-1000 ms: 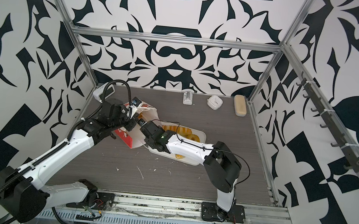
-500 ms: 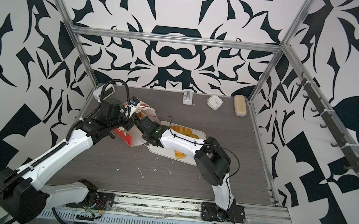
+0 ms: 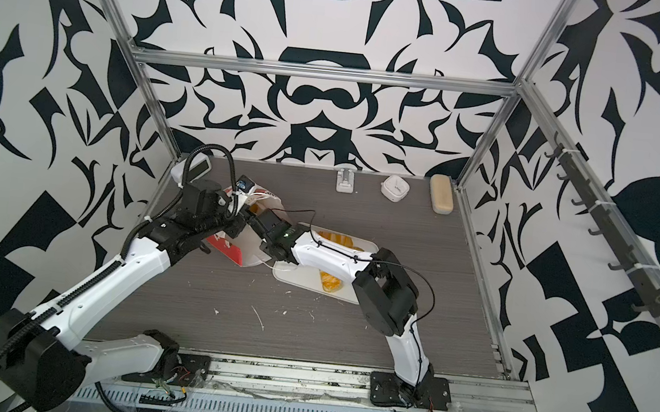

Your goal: Take the fake bread out of the paper bag

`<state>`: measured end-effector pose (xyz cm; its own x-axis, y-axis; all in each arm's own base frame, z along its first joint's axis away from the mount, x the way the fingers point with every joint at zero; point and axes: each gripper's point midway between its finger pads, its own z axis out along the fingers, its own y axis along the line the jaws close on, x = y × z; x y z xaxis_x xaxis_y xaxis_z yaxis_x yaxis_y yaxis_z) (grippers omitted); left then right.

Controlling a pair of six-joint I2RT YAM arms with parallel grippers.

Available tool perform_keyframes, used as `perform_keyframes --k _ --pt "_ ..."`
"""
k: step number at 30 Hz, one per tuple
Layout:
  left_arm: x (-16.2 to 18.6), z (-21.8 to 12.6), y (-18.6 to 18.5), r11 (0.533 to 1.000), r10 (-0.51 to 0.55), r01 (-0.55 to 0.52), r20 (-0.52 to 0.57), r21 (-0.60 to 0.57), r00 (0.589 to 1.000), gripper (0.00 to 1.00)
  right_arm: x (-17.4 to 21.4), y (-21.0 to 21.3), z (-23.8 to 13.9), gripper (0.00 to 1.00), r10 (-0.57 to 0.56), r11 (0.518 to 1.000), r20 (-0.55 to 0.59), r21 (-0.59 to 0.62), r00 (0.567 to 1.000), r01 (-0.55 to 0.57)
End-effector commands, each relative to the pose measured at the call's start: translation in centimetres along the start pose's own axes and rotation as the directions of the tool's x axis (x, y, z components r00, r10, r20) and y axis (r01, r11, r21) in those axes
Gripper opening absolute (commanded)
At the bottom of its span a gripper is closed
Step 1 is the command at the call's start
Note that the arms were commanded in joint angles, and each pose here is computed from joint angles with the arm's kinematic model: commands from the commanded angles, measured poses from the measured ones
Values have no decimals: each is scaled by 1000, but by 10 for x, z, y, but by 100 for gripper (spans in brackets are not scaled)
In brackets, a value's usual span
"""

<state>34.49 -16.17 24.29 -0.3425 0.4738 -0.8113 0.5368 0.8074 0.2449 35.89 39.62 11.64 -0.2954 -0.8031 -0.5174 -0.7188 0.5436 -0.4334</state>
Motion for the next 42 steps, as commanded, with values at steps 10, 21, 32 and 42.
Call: perform_keyframes --k 10,21,32,42 --pt "-9 -7 -24 994 -2 -2 39 114 999 0 -67 -18 -19 45 92 996 181 -15 979 -90" --pt "-9 -6 -24 994 -3 -2 40 114 999 0 -80 -19 -4 44 134 991 178 0 975 -136" --pt "-6 -7 -23 995 -2 -2 37 102 999 0 -98 -17 1 40 158 987 214 -28 964 -156" --pt "-1 -4 -20 997 3 -5 24 80 1000 0 -85 -24 -6 30 181 983 196 1 964 -185"
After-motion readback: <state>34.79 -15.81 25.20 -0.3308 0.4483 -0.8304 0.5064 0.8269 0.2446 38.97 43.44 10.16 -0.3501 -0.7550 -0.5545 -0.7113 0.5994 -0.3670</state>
